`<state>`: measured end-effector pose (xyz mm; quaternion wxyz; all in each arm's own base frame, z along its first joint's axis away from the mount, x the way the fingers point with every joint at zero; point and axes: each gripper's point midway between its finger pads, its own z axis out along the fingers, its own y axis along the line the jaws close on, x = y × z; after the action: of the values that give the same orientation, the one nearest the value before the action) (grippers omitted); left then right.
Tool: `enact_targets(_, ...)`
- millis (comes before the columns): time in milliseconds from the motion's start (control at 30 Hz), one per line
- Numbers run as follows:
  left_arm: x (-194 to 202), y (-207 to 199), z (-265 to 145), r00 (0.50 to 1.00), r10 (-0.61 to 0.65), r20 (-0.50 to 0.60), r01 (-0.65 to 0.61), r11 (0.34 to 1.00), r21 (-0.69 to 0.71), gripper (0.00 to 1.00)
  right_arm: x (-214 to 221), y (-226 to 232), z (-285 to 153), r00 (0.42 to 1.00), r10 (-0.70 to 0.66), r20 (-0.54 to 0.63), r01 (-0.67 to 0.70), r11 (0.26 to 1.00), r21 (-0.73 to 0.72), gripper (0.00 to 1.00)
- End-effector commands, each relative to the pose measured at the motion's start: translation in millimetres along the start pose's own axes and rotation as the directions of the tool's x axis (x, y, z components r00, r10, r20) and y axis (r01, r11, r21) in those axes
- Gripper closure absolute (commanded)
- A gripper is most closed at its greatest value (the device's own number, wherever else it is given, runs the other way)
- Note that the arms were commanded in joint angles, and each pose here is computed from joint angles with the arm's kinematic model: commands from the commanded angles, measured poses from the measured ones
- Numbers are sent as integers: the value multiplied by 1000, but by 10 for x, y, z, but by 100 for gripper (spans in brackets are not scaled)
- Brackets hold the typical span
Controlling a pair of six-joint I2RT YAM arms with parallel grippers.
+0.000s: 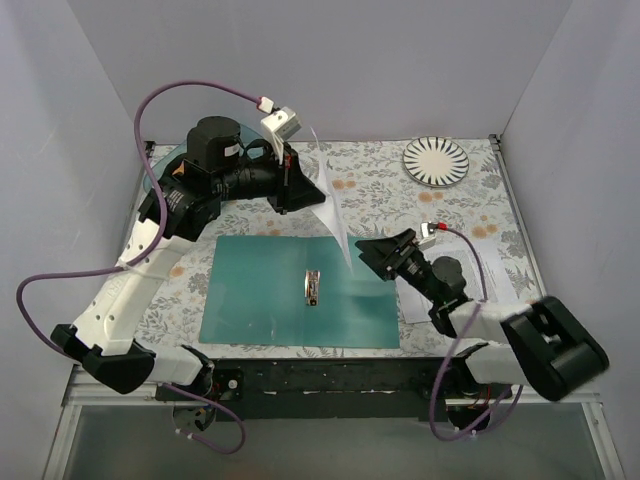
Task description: Put the files into the folder
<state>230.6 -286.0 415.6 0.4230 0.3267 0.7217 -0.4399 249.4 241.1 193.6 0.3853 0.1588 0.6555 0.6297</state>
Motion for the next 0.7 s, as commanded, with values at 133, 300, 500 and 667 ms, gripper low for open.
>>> enact_targets(133, -160, -78, -176, 998, 39, 44, -38, 999, -28, 100, -146, 1025, 27, 991, 125, -46, -132, 870, -474, 1)
enact_targets(300, -95, -48, -178, 999, 31, 30, -30, 999, -38, 100, -289, 1067, 107, 976, 215, -22, -199, 853, -482, 1)
enact_targets(500, -90, -18, -168, 999, 32, 27, -31, 998, -48, 100, -333, 1124, 366, 950, 307, -54, -293, 818, -495, 1)
enact_targets(667, -61, 11, -159, 999, 27, 20, -25, 998, -54, 100, -398, 1285, 524, 923, 380, -55, -348, 768, -538, 1)
